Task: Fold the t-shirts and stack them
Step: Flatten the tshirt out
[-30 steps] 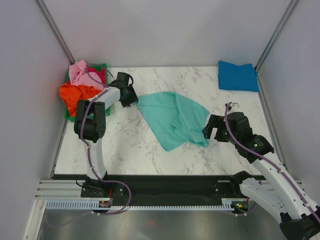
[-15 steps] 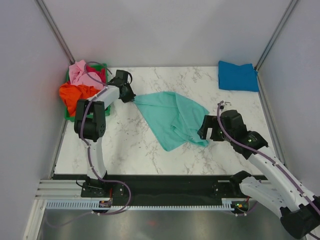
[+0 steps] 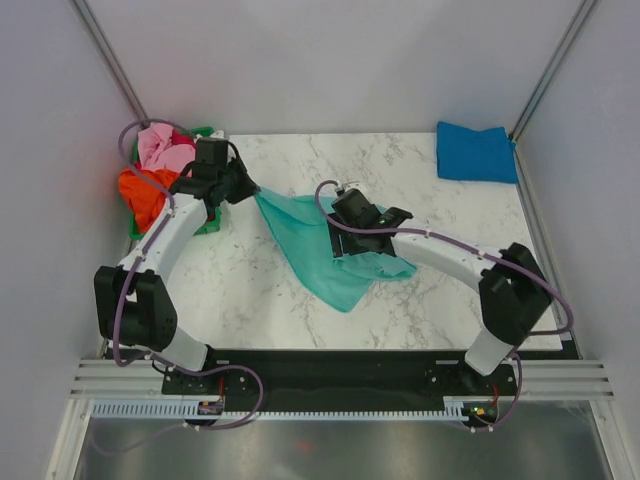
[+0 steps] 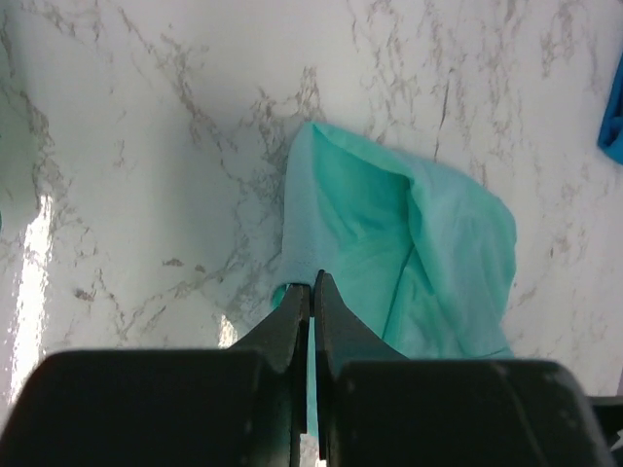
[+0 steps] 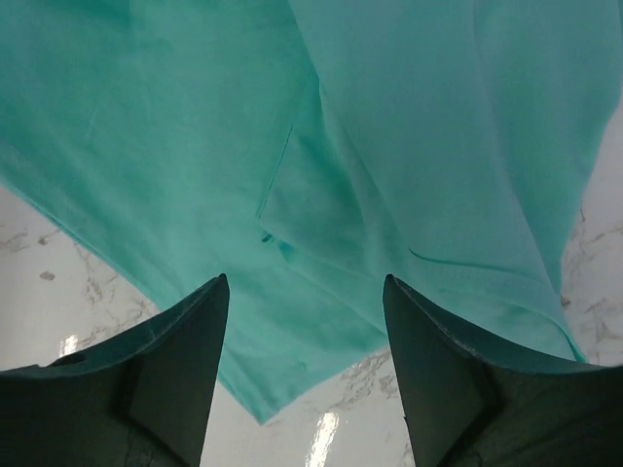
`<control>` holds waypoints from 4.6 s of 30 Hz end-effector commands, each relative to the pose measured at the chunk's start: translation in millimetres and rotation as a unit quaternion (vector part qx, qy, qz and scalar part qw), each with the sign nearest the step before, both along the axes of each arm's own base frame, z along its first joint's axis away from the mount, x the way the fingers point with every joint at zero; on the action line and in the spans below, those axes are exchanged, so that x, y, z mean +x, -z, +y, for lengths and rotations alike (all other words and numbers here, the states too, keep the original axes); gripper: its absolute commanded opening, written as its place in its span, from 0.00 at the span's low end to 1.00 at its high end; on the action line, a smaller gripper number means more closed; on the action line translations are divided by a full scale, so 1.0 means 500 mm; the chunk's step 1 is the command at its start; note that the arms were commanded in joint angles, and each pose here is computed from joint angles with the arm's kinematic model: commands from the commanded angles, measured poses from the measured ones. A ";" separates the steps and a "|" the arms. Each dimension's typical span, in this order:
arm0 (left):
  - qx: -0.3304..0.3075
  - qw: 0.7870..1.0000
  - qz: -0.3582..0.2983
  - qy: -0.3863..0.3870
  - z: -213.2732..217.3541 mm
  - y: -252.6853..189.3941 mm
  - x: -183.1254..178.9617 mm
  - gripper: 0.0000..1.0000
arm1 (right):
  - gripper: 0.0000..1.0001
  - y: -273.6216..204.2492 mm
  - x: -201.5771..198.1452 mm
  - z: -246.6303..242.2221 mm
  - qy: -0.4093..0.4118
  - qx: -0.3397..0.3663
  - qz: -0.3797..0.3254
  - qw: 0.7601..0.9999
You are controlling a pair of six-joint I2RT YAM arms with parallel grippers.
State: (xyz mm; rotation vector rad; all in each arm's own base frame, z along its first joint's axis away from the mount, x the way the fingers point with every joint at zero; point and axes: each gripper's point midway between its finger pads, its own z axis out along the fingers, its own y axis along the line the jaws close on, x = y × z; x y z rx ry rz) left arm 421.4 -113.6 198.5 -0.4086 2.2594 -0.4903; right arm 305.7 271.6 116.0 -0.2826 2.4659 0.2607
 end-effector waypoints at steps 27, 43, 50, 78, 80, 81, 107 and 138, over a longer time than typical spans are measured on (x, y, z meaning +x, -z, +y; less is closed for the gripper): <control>0.062 0.992 -0.101 0.041 0.045 -0.200 -0.138 0.02 | 0.00 -0.211 0.084 -0.041 0.032 -0.065 -0.139 0.988; 0.135 0.941 -0.309 0.038 0.120 -0.544 -0.349 0.02 | 0.00 -0.488 -0.124 -0.360 0.179 0.021 -0.284 0.942; 0.140 0.984 -0.071 0.079 0.087 -0.194 -0.230 0.02 | 0.81 -0.206 -0.069 -0.374 0.247 0.027 -0.110 0.962; 0.133 0.985 0.063 0.089 0.085 0.075 -0.260 0.02 | 0.59 0.116 -0.129 -0.195 0.143 0.110 0.048 0.982; 0.133 0.985 0.063 0.089 0.085 0.075 -0.262 0.02 | 0.58 0.124 -0.127 -0.200 0.149 0.104 0.047 0.982; 0.132 0.985 0.061 0.090 0.084 0.074 -0.262 0.02 | 0.58 0.126 -0.126 -0.201 0.149 0.102 0.045 0.982; 0.128 0.985 0.063 0.097 0.079 0.079 -0.262 0.02 | 0.12 0.144 -0.123 -0.213 0.154 0.081 0.044 0.984; 0.111 0.783 -0.593 0.150 0.069 -0.709 -0.674 0.02 | 0.00 -0.924 -0.378 -0.520 0.142 0.291 -0.515 0.794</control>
